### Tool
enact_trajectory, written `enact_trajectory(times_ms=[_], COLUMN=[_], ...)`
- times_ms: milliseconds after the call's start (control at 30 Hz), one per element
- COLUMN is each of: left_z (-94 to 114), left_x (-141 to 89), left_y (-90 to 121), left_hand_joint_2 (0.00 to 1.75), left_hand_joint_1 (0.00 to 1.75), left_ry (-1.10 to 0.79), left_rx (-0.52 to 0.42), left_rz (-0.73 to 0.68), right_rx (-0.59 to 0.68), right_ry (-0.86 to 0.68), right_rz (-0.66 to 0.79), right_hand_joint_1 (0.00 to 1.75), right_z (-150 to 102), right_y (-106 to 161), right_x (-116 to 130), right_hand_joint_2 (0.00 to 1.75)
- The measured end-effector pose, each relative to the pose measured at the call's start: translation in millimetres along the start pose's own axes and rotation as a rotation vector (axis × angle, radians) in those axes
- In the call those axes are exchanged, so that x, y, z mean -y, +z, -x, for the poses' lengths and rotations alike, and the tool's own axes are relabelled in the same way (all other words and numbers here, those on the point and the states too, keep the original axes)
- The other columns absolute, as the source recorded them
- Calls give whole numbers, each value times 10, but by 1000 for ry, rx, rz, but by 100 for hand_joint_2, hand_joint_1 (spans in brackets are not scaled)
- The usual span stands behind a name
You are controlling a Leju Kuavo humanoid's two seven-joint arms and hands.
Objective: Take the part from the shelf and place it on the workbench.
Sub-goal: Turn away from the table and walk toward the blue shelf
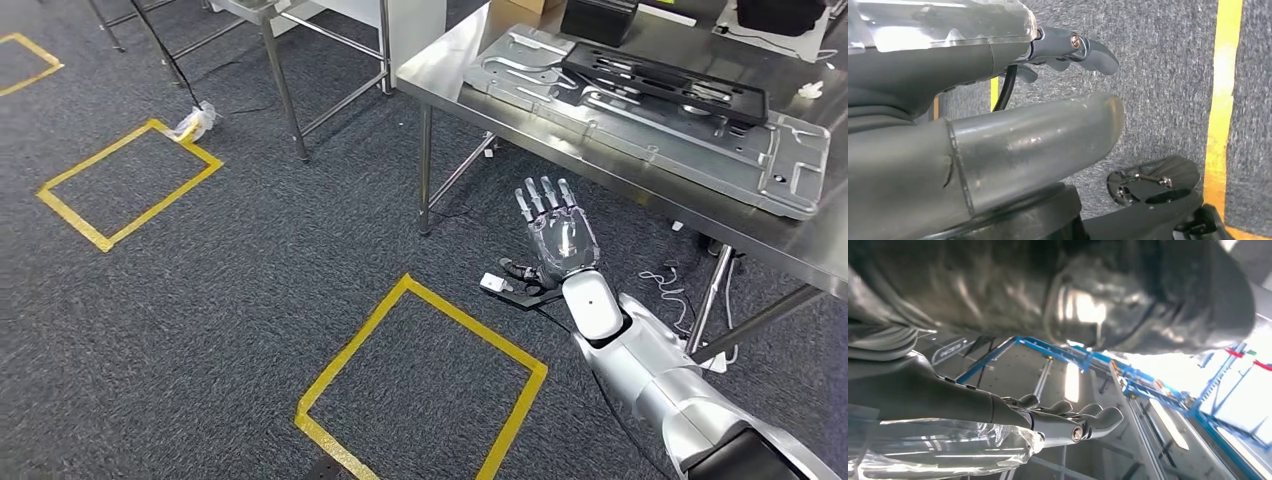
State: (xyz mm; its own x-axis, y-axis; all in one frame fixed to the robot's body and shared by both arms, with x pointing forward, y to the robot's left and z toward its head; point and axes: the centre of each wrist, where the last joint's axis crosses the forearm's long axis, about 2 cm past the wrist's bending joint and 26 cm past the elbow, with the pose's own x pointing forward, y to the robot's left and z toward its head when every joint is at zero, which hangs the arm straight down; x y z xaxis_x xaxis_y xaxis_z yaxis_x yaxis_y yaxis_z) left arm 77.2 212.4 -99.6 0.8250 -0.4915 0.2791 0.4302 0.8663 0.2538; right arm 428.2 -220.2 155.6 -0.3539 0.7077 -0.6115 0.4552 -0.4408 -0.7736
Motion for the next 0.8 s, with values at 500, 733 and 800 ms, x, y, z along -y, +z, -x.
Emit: enact_trajectory(times_ms=[500, 733, 800], left_z=[37, 57, 48], left_x=[-5, -3, -8], left_y=[1, 3, 1], left_hand_joint_2=[0, 0, 0], left_hand_joint_1=[0, 0, 0], left_ry=[0, -1, -1], left_rx=[-6, -8, -7], left_rz=[-6, -9, -11], right_rx=[-24, -28, -28], right_ry=[-4, -6, -12], right_rz=[-9, -9, -15], right_hand_joint_1=[0, 0, 0], right_z=[40, 51, 38], right_y=[38, 44, 76], right_x=[-44, -52, -80], right_hand_joint_2=[0, 0, 0])
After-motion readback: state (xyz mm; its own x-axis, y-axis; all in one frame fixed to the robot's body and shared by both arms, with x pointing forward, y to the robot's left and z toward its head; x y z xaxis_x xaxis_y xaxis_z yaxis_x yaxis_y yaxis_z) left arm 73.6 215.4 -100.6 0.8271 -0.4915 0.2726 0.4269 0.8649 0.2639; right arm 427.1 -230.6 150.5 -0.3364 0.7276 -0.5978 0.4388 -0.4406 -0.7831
